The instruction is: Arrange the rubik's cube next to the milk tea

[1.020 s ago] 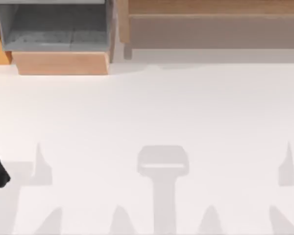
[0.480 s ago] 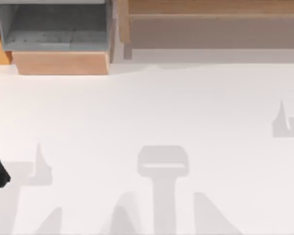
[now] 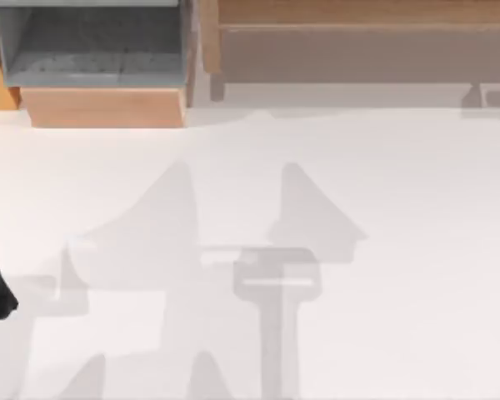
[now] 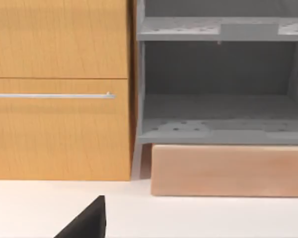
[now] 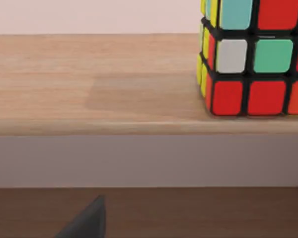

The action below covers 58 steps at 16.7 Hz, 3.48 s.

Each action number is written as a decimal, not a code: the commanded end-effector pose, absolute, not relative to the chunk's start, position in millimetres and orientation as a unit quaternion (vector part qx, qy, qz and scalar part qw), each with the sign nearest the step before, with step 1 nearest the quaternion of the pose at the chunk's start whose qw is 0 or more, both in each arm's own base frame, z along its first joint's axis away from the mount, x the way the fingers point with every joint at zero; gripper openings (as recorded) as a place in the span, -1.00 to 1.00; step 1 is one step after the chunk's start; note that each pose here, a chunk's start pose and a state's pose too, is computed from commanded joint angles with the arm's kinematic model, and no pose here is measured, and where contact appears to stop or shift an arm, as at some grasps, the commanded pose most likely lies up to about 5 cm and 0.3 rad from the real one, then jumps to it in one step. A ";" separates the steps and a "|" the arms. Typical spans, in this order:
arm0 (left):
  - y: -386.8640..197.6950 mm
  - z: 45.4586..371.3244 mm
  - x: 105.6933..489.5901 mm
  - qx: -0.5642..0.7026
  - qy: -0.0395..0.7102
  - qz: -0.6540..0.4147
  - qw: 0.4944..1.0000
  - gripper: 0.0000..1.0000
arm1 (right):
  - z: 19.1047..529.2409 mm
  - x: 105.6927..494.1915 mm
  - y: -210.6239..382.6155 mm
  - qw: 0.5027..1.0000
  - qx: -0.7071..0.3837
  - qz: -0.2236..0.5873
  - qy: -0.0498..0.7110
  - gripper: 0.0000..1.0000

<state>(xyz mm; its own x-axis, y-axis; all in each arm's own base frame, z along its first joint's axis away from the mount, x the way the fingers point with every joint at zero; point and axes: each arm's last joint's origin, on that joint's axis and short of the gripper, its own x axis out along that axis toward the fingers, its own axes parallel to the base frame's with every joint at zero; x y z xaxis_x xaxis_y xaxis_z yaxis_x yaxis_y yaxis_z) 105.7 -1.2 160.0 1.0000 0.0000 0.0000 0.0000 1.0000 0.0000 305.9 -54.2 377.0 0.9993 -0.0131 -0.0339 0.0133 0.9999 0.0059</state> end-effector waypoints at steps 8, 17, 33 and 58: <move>-1.2 160.0 105.7 0.000 0.000 0.000 1.000 1.00 | 387.1 378.5 -88.6 1.000 0.000 -0.005 0.000 1.00; -1.2 160.0 105.7 0.000 0.000 0.000 1.000 1.00 | 388.4 400.1 -89.1 1.000 0.000 -0.005 0.000 1.00; -1.2 160.0 105.7 0.000 0.000 0.000 1.000 1.00 | 387.1 438.5 -89.2 1.000 0.000 -0.005 0.000 0.10; -1.2 160.0 105.7 0.000 0.000 0.000 1.000 1.00 | 398.5 437.0 -89.9 1.000 0.001 -0.006 -0.002 -1.00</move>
